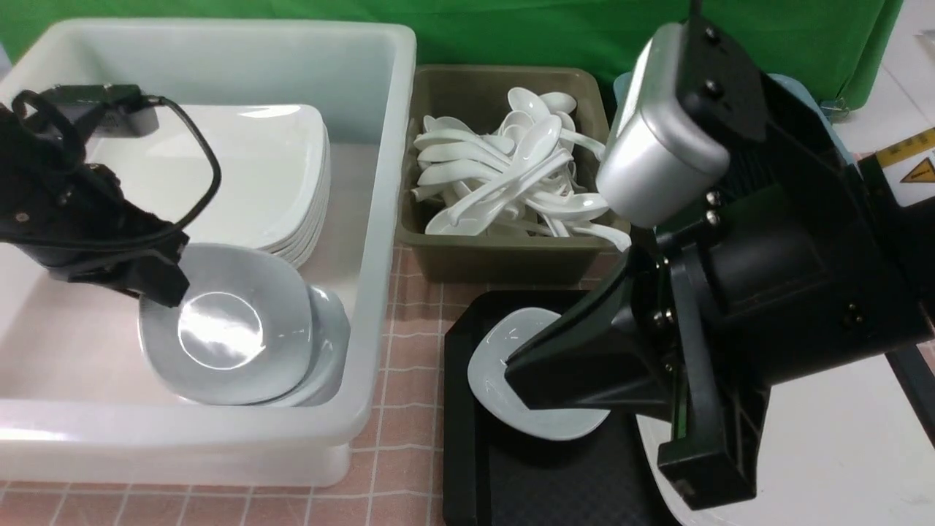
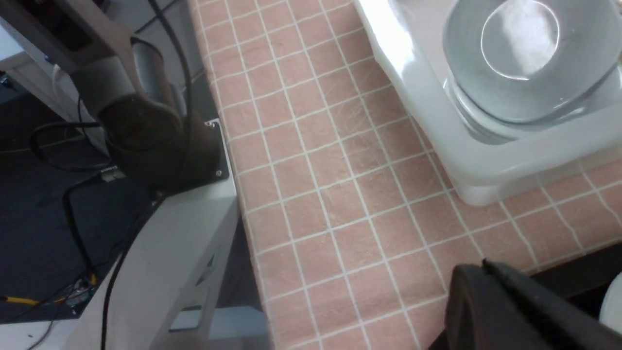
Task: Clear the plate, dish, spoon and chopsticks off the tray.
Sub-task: Use the left arm to put the small plate into the large storage box on the left, then use the left arm to grab a small plate from the dinner plate, then use the left arm to put the small plate into the large storage box on the left
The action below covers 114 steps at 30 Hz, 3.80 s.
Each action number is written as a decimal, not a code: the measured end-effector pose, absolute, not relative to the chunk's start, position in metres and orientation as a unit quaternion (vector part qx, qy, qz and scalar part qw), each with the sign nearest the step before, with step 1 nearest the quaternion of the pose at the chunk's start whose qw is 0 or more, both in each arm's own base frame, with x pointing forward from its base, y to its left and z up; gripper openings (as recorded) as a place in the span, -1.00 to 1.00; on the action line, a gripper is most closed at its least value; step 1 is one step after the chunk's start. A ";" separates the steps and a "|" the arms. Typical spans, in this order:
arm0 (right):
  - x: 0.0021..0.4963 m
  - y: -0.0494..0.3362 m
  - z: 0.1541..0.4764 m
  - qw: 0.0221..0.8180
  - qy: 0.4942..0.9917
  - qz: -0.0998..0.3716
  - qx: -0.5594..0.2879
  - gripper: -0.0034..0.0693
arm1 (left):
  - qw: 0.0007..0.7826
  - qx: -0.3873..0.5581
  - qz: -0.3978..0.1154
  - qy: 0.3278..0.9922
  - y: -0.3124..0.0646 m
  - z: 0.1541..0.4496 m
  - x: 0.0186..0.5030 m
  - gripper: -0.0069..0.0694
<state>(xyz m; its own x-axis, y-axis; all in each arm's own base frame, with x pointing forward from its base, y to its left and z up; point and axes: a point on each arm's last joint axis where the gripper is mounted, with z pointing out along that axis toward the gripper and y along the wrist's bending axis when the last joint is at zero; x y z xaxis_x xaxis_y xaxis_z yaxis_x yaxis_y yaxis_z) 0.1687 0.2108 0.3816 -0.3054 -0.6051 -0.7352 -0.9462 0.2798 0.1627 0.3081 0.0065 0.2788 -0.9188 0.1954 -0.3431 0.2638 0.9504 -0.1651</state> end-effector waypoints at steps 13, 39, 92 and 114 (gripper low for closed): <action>0.207 0.106 0.389 0.242 0.903 0.014 -0.354 -0.82 | 0.268 0.191 -0.135 0.935 -0.073 0.374 0.300 -0.40; 0.189 0.065 0.372 0.242 0.932 0.026 -0.271 -0.82 | 0.144 0.577 0.025 0.803 -0.323 0.175 0.267 0.60; 0.213 0.208 0.417 0.273 0.813 0.300 -0.418 -0.82 | 0.220 0.267 0.022 0.938 -0.114 0.300 0.272 -0.77; 0.209 0.104 0.444 0.330 0.901 -0.060 -0.276 -0.82 | 0.282 0.273 -0.152 0.907 -0.189 0.353 0.260 -0.26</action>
<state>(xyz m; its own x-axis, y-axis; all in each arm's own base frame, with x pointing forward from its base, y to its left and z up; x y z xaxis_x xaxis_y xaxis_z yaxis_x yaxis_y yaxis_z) 0.2091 0.1045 0.4437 -0.6302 -0.5358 -0.5619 -0.4572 0.8411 -0.2892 0.2605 -0.1891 0.3526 -0.6917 0.4094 -0.5949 0.5812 0.8046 -0.1221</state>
